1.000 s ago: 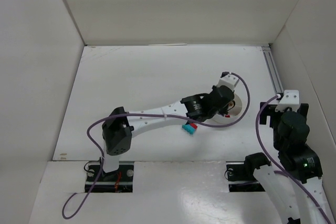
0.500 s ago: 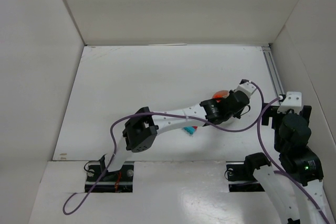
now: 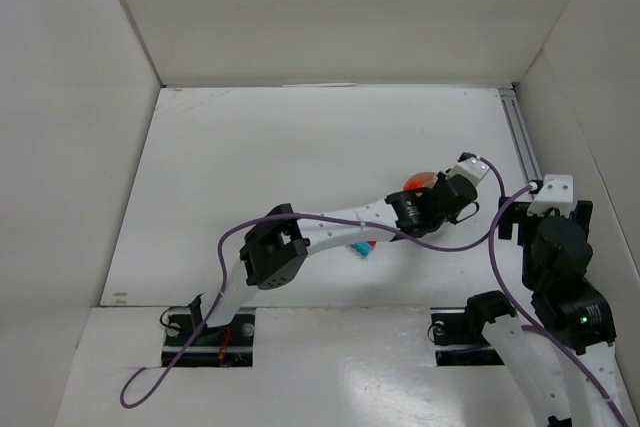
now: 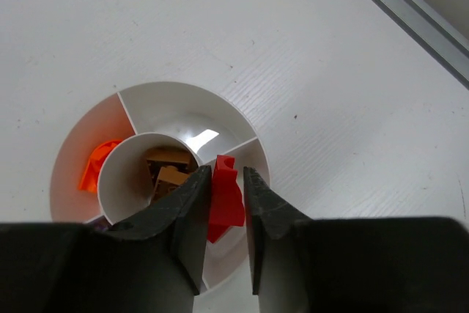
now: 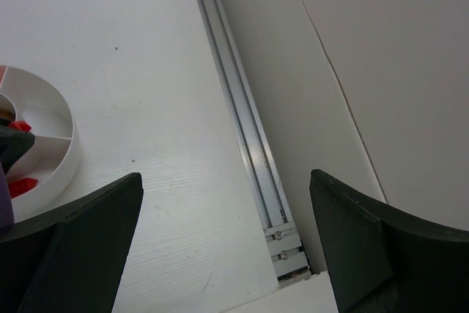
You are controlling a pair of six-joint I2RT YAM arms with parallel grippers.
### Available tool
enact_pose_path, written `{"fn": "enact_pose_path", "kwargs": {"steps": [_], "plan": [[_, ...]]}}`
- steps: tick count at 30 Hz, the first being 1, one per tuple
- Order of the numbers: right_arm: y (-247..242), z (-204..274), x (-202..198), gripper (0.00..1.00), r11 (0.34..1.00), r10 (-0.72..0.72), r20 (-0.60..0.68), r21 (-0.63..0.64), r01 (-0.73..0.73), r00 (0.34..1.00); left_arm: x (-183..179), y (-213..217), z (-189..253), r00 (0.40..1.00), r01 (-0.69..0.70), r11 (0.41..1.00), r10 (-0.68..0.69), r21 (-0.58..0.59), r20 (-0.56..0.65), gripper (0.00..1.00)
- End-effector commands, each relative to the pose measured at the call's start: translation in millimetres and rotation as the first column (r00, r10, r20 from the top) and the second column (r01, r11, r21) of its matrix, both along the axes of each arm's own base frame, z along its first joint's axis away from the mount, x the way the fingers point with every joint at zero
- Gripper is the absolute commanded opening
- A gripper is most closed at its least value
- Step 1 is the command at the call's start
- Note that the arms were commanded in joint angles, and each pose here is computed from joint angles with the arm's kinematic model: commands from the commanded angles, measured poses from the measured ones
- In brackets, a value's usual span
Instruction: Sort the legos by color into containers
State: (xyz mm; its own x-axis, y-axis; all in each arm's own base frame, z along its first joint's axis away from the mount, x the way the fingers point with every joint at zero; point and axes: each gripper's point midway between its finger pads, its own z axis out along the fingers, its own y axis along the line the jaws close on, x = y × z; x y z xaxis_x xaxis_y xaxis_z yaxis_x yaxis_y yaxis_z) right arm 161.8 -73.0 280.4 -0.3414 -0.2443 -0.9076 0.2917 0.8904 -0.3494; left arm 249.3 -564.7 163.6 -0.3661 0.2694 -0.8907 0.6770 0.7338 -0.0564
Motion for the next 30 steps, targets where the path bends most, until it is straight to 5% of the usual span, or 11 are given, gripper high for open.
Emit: {"fn": "enact_pose_path", "kwargs": {"steps": [1, 7, 14, 21, 27, 30], "plan": [[-1, 7, -1, 1.0, 1.0, -0.004, 0.018, 0.0, 0.004, 1.0, 7, -8, 37, 0.998, -0.02, 0.996, 0.024, -0.081, 0.053, 0.23], [-1, 7, -1, 1.0, 1.0, -0.004, 0.018, 0.0, 0.004, 1.0, 5, -6, 37, 0.998, -0.004, 0.997, 0.01, -0.082, 0.065, 0.34], [-1, 4, 0, 1.0, 1.0, -0.004, 0.009, -0.002, 0.004, 1.0, 2, -2, 54, 0.998, 0.001, 0.994, 0.006, -0.113, 0.063, 0.36], [12, 9, 10, 1.0, 0.995, 0.097, 0.013, -0.031, -0.096, 0.995, -11, 32, 90, 0.998, 0.006, 0.985, 0.005, -0.172, 0.063, 0.61], [30, 14, 22, 1.0, 0.973, 0.222, 0.04, -0.073, -0.219, 0.974, -38, 102, 112, 0.998, 0.014, 0.974, -0.001, -0.227, 0.056, 1.0], [38, 16, 27, 1.0, 0.961, 0.268, 0.038, -0.083, -0.264, 0.963, -40, 136, 65, 1.0, 0.027, 0.99, -0.028, -0.135, -0.003, 1.0]]}}
